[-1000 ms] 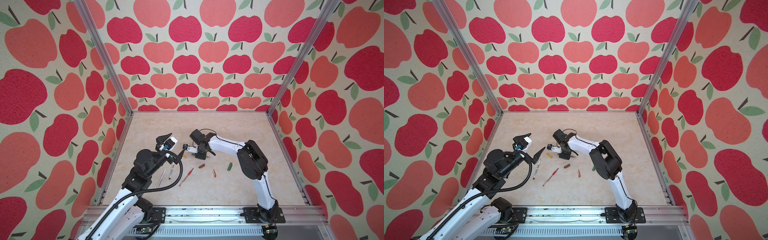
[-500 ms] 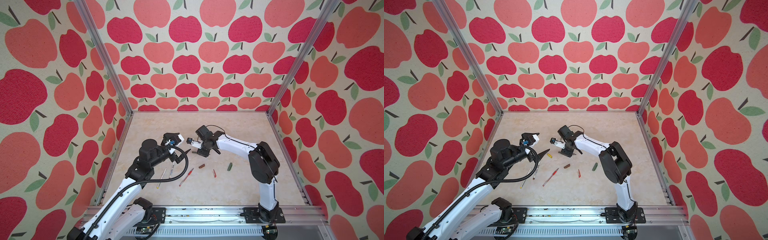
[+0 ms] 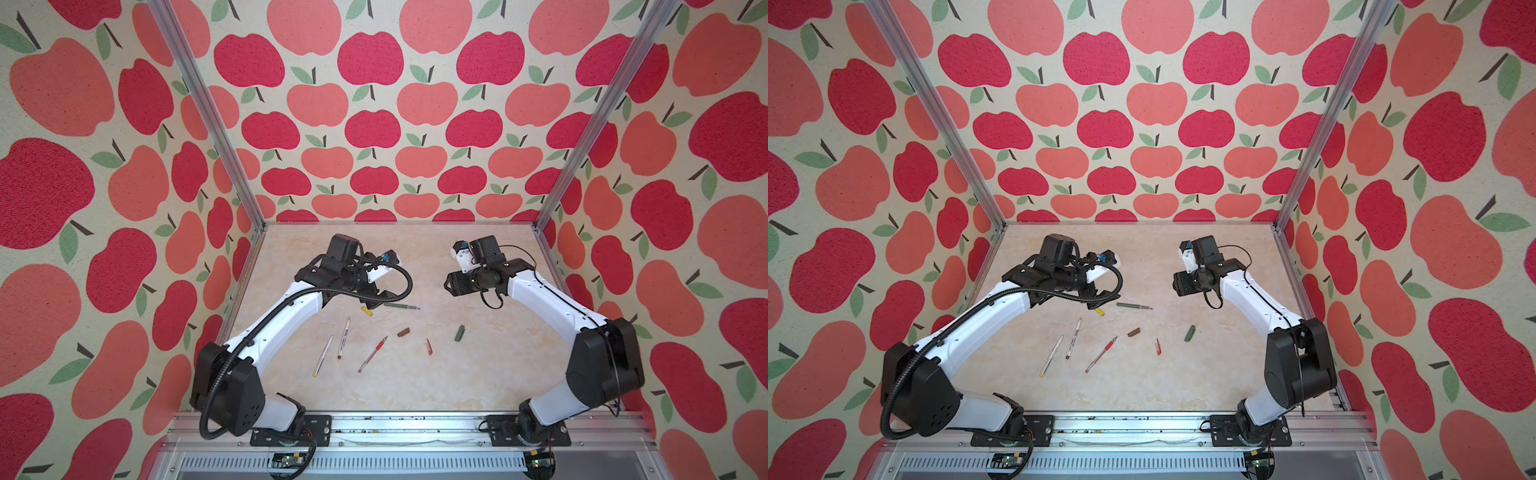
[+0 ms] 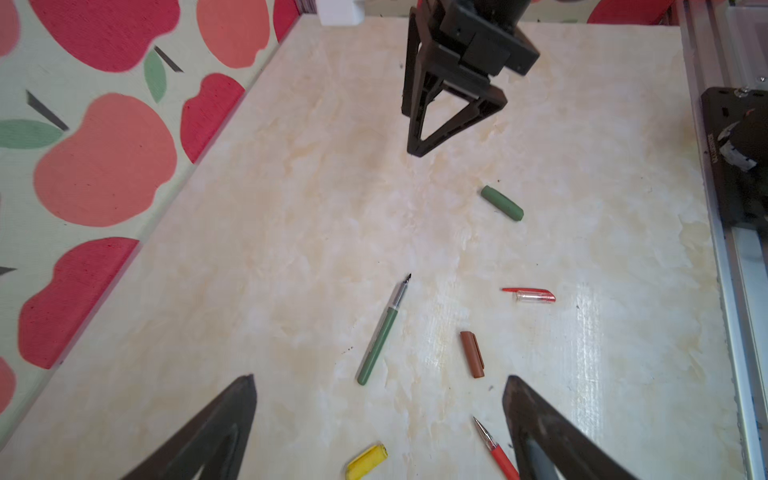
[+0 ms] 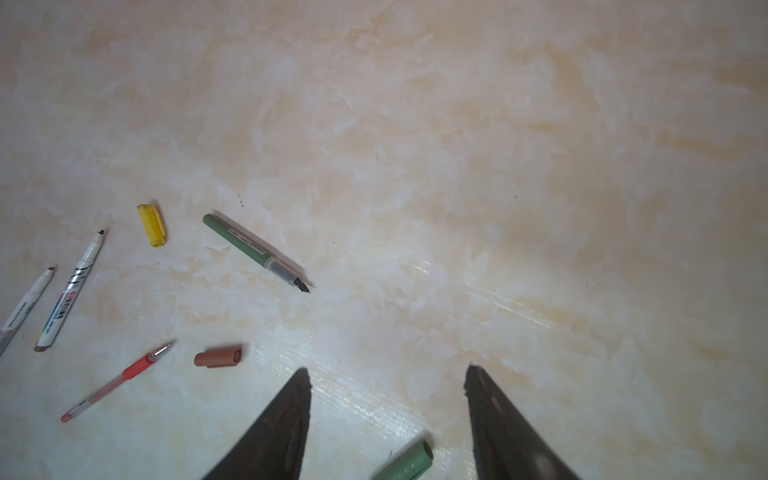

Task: Insert the pens into the pen caps
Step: 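Lower left gripper onto the green fountain pen and grasp it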

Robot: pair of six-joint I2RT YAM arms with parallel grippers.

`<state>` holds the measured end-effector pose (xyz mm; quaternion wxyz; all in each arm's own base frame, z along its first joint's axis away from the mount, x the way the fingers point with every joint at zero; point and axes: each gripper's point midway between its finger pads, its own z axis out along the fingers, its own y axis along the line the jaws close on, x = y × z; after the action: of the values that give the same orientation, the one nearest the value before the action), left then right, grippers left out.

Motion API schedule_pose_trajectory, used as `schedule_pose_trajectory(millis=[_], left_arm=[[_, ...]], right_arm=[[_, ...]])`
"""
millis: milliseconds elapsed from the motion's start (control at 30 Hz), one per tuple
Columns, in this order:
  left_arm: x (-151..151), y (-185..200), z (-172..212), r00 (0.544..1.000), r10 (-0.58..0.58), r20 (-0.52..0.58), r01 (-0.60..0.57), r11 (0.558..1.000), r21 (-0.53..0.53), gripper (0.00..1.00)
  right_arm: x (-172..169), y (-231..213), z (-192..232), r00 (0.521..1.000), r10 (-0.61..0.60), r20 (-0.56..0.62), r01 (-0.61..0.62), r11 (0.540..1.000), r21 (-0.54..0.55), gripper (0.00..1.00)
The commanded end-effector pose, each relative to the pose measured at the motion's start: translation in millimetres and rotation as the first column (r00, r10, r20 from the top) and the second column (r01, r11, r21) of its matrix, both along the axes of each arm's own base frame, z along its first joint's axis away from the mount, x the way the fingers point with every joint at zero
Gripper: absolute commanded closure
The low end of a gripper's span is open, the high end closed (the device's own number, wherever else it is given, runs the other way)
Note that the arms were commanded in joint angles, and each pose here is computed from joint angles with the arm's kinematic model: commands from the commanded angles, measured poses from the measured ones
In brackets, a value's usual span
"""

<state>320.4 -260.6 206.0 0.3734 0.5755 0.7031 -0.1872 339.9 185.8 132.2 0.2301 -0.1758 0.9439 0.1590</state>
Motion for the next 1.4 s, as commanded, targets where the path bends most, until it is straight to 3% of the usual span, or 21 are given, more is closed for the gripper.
schedule_pose_trajectory(millis=[0,300,1067,1367], left_arm=[[-5.5,11.2,-48.0,0.996,-0.049,-0.08,0.067,0.969,0.238,0.08],[18.3,-5.8,-115.1,0.983,-0.131,-0.13,0.175,0.88,0.441,0.12],[40.7,-18.8,-178.5,0.962,-0.183,-0.204,0.265,0.815,0.516,0.37],[37.6,-27.6,-193.2,0.956,-0.197,-0.216,0.284,0.801,0.527,0.54]], right_arm=[[-29.0,-7.1,-1.1,0.988,-0.088,-0.126,0.098,0.993,0.072,0.37],[-38.1,-31.7,5.3,0.976,-0.181,-0.12,0.194,0.975,0.105,0.35],[-52.9,-49.9,10.0,0.969,-0.221,-0.111,0.235,0.963,0.133,0.34],[-54.6,-54.9,12.3,0.967,-0.234,-0.102,0.245,0.961,0.125,0.33]])
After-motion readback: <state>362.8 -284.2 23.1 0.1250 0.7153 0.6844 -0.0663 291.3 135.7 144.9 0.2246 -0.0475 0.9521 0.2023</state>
